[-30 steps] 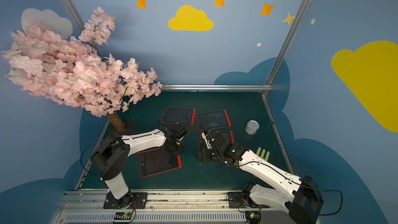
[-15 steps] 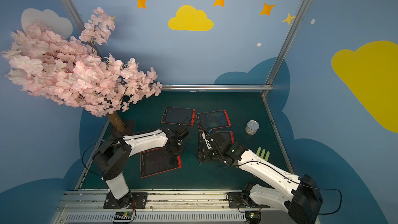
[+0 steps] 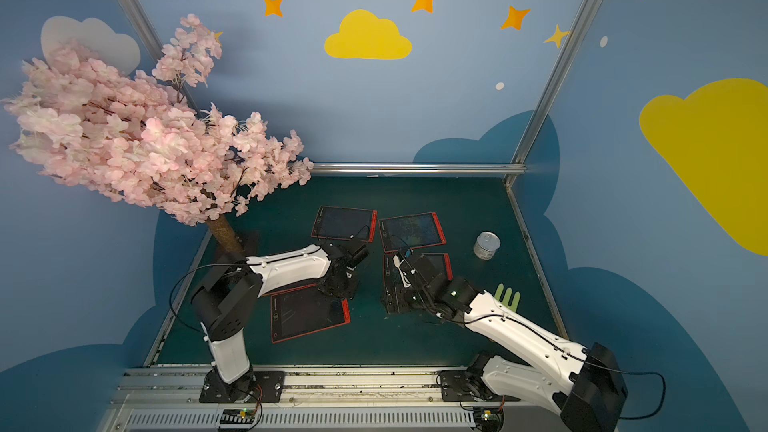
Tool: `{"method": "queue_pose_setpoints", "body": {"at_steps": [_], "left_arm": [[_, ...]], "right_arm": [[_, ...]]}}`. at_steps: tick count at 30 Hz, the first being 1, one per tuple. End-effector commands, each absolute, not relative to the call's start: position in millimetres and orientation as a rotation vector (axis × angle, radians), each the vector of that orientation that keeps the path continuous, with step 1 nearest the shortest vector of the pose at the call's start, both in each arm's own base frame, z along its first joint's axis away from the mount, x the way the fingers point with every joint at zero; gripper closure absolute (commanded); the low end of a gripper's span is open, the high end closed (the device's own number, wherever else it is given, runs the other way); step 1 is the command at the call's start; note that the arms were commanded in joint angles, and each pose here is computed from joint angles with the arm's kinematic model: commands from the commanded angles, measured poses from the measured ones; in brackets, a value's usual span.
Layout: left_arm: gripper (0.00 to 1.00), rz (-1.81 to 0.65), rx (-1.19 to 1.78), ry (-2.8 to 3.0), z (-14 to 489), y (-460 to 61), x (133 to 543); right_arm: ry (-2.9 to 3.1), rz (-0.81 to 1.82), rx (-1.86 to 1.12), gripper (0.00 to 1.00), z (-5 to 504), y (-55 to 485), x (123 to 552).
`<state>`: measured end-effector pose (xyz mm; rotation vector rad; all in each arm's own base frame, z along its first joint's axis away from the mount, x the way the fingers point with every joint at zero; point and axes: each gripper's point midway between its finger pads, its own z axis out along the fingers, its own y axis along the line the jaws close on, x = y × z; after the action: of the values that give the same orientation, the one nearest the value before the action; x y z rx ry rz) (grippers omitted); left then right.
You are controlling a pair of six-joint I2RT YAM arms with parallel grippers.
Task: Place the stylus back onto the writing tablet
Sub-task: Place the stylus on the writing tablet, then reset both arms
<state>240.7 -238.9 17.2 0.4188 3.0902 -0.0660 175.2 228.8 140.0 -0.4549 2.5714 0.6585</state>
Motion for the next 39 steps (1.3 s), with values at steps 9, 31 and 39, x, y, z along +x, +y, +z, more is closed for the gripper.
{"method": "queue_pose_setpoints", "body": {"at_steps": [9, 31, 39], "left_arm": [[0.97, -0.236, 0.327, 3.046, 0.2, -243.4, 238.5], [0.01, -0.543, 0.210, 2.238, 191.3, -181.1, 265.8], [0.01, -0.293, 0.077, 2.226, 167.9, -119.0, 274.4]], "right_arm": [[2.523, 0.609, -0.400, 0.14, 143.2, 210.9, 177.0], [2.383, 0.375, -0.210, 0.11, 153.0, 166.4, 204.3], [2.216, 0.275, -0.254, 0.11, 170.2, 151.1, 223.9]]}}
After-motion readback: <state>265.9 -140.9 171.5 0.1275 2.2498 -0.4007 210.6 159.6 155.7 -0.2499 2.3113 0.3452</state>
